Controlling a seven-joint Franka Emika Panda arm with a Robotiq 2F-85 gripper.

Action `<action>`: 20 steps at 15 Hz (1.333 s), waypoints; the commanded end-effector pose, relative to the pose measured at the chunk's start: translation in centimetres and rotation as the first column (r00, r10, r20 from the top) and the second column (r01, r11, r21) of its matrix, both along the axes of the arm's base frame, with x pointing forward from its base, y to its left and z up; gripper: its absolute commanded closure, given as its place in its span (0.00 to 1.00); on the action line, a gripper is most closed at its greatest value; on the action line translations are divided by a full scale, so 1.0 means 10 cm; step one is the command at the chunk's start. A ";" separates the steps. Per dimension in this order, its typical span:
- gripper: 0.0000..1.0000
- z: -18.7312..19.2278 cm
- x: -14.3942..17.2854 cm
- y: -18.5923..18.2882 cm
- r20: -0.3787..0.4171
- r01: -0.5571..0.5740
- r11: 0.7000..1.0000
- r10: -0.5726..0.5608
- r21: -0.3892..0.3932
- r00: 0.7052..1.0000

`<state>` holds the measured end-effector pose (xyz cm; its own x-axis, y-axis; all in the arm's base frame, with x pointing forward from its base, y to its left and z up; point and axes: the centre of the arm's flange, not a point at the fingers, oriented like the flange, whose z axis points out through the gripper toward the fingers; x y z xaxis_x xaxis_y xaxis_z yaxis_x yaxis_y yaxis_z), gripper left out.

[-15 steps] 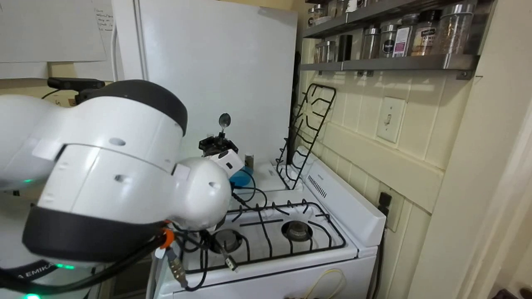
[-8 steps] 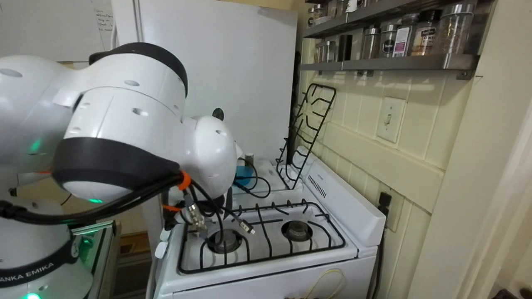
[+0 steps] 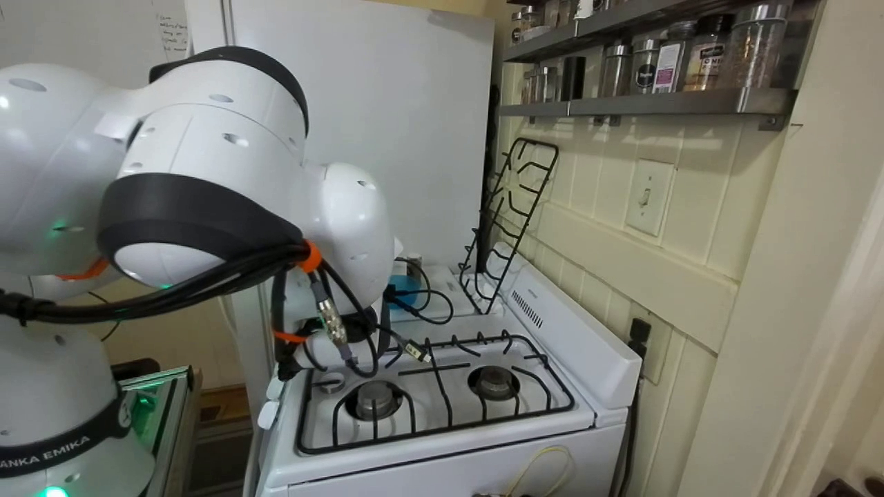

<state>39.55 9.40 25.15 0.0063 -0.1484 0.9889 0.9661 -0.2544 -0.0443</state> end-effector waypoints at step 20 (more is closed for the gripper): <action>0.98 -0.09 0.11 0.13 -0.091 -0.067 0.998 0.067 0.004 0.994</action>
